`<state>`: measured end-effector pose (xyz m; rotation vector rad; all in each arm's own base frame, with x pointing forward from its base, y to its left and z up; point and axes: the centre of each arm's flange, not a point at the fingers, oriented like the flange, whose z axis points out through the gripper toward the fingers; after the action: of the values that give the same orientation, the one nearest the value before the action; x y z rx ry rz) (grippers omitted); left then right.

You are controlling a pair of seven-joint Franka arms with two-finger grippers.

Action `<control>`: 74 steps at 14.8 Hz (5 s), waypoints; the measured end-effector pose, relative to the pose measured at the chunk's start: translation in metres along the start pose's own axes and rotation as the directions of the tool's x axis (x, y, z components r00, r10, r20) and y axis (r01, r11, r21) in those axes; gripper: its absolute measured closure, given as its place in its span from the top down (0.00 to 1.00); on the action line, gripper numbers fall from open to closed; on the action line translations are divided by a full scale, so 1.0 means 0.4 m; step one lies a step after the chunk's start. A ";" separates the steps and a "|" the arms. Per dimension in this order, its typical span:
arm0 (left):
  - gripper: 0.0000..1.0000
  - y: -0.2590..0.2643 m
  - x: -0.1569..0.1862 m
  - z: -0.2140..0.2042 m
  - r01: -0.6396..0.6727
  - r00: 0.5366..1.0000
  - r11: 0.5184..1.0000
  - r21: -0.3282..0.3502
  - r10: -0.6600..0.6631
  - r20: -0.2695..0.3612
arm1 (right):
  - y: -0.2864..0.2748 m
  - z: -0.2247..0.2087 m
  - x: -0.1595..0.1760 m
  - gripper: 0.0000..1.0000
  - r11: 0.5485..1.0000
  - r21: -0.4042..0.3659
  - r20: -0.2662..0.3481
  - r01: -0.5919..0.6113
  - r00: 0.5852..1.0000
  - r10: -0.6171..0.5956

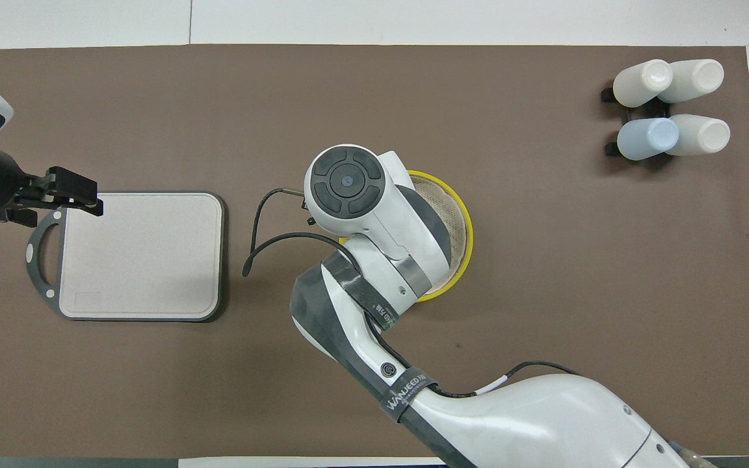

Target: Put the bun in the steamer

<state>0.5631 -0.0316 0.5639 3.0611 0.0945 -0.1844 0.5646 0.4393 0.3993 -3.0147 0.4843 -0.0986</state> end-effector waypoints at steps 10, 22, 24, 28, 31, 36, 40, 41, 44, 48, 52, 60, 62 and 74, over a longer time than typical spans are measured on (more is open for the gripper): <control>1.00 0.006 -0.001 0.000 -0.006 1.000 1.000 0.000 0.006 -0.002 | -0.019 0.008 0.013 0.09 1.000 -0.001 0.002 0.000 1.000 0.000; 1.00 0.007 0.004 -0.007 -0.028 0.999 1.000 0.013 0.029 -0.022 | -0.022 0.030 0.008 0.18 1.000 -0.008 0.008 0.003 1.000 -0.003; 1.00 0.008 0.004 -0.008 -0.029 0.999 0.999 0.016 0.030 -0.023 | -0.021 0.032 0.007 0.38 1.000 -0.015 0.012 0.003 1.000 -0.003; 1.00 0.011 0.004 -0.008 -0.032 0.999 0.999 0.017 0.033 -0.023 | 0.030 -0.046 0.074 0.81 1.000 -0.021 0.002 0.006 1.000 -0.006; 1.00 0.012 0.004 -0.008 -0.033 0.999 0.999 0.018 0.034 -0.023 | 0.176 -0.194 0.186 1.00 0.992 -0.054 0.019 0.115 0.993 -0.114; 1.00 0.007 -0.034 -0.046 -0.036 0.999 0.999 0.013 0.036 -0.018 | 0.548 -0.458 0.352 1.00 0.918 -0.079 0.098 0.389 0.919 -0.381; 1.00 -0.025 -0.071 -0.084 -0.025 0.999 0.999 0.038 0.026 -0.032 | 0.794 -0.547 0.398 1.00 0.897 -0.073 0.166 0.436 0.892 -0.420; 1.00 -0.038 -0.071 -0.086 -0.017 0.999 0.999 0.052 0.019 -0.035 | 0.841 -0.555 0.397 1.00 0.902 -0.073 0.168 0.426 0.897 -0.410; 1.00 -0.054 -0.069 -0.086 -0.006 0.999 0.998 0.059 0.008 -0.037 | 0.952 -0.547 0.384 1.00 0.918 -0.076 0.172 0.388 0.912 -0.372; 1.00 -0.052 -0.069 -0.080 -0.008 0.999 0.998 0.059 0.010 -0.032 | 1.013 -0.535 0.362 1.00 0.931 -0.081 0.149 0.356 0.928 -0.341; 1.00 -0.060 -0.067 -0.081 -0.002 0.999 0.998 0.060 0.004 -0.035 | 1.024 -0.539 0.357 1.00 0.933 -0.082 0.144 0.350 0.931 -0.336; 1.00 -0.055 -0.059 -0.075 -0.006 0.999 0.998 0.065 0.008 -0.035 | 1.050 -0.549 0.373 1.00 0.940 -0.085 0.114 0.329 0.941 -0.319; 1.00 -0.051 -0.046 -0.062 -0.012 1.000 0.998 0.067 0.014 -0.022 | 1.051 -0.558 0.376 1.00 0.941 -0.086 0.105 0.327 0.942 -0.318; 1.00 -0.032 -0.044 -0.060 -0.031 0.999 0.997 0.069 0.032 -0.016 | 1.057 -0.561 0.378 1.00 0.942 -0.087 0.102 0.323 0.944 -0.314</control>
<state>0.5476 -0.0179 0.5889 3.1307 0.0411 -0.1628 0.5599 -0.0252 0.5897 -3.1536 -0.0122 0.0379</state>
